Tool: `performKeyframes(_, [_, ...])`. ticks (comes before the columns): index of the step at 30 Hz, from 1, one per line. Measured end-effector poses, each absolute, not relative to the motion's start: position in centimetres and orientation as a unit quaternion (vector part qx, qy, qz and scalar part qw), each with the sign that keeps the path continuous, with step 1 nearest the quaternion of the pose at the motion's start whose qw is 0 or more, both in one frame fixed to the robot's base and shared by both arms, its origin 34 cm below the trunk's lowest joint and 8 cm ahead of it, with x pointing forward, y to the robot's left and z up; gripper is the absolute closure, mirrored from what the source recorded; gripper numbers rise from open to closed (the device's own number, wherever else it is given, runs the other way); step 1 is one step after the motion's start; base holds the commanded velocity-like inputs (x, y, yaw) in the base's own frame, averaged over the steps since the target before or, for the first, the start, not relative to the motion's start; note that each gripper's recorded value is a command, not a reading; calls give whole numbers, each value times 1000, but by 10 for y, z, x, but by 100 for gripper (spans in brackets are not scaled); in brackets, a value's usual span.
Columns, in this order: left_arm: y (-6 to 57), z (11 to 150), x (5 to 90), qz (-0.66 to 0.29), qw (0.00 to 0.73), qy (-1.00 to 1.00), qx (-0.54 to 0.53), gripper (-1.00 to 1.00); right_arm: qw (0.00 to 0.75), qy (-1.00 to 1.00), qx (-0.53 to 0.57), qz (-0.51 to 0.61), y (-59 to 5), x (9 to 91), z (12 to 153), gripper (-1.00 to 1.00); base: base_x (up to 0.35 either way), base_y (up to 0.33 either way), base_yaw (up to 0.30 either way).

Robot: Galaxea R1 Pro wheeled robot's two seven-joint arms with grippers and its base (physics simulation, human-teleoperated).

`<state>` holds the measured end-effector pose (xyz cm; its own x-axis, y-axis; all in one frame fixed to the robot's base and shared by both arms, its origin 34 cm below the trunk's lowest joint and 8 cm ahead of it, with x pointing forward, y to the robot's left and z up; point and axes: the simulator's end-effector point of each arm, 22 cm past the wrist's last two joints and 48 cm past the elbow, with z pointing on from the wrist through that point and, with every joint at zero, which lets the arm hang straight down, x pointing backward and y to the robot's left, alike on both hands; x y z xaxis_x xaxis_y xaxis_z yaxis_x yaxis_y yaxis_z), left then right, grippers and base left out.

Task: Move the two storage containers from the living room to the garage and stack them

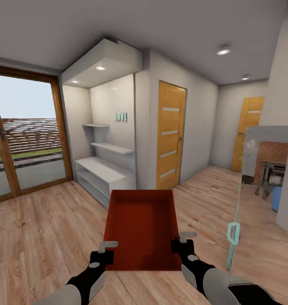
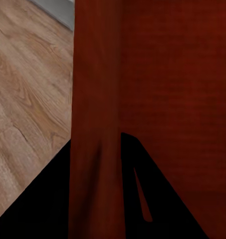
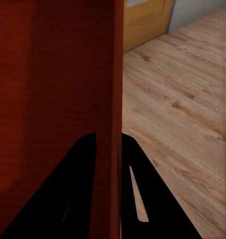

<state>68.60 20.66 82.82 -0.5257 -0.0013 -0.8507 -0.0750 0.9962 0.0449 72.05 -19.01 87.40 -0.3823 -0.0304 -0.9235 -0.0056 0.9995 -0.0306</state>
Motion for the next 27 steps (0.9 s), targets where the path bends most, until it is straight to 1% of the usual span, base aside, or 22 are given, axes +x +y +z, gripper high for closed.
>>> performKeyframes(5, [206, 828, 686, 38, 486, 873, -22, 100, 555, 831, -11, -11, -190, 720, 874, 100, 321, 16, -251])
performKeyframes(11, [206, 828, 686, 38, 487, 873, -22, 100, 556, 831, -11, -11, -190, 720, 874, 100, 321, 95, -253])
performKeyframes(27, [207, 828, 686, 38, 487, 873, -22, 100, 556, 831, -11, -11, -190, 720, 874, 100, 316, 170, -253])
